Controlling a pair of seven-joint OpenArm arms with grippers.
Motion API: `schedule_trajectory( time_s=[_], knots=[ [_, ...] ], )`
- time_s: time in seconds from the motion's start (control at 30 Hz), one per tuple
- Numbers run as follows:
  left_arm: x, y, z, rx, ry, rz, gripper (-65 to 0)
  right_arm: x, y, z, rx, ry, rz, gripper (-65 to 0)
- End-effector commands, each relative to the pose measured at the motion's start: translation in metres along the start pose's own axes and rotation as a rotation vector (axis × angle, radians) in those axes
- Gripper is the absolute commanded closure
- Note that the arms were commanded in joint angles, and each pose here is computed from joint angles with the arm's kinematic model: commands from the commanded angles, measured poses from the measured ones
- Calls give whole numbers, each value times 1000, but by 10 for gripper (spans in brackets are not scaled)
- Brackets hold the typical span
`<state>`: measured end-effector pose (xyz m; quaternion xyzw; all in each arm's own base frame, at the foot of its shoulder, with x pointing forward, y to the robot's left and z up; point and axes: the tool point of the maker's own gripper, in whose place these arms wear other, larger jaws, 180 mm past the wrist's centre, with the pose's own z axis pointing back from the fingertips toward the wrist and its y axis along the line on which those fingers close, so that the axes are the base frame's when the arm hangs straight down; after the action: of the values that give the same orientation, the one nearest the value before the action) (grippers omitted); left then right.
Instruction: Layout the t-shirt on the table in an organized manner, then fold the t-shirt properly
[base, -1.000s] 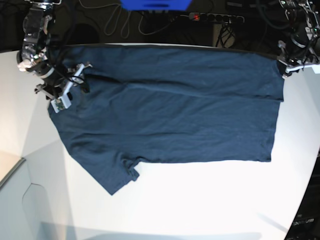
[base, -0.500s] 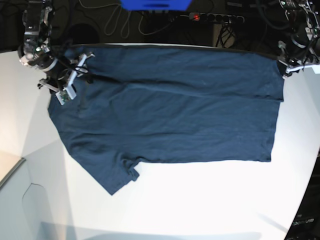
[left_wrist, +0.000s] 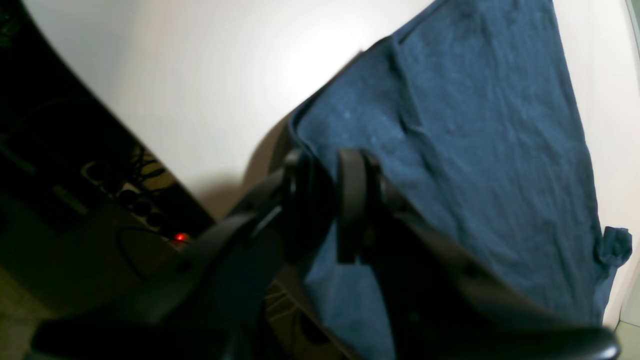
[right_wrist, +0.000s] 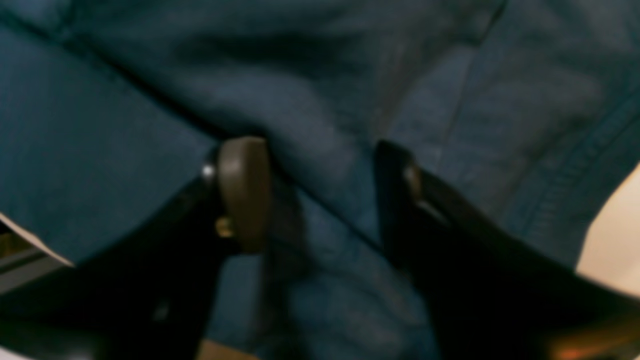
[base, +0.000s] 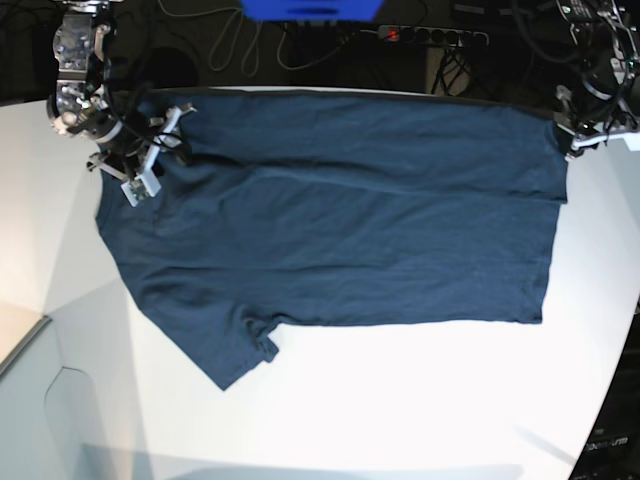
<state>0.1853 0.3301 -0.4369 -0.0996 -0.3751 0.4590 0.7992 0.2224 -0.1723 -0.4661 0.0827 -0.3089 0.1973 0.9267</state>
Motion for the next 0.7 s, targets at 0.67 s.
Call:
schedule_trajectory(
  time_s=[0.67],
  knots=[
    [11, -2, 3, -11, -28, -8, -105, 49, -16, 7, -38, -121, 48, 0]
  ],
)
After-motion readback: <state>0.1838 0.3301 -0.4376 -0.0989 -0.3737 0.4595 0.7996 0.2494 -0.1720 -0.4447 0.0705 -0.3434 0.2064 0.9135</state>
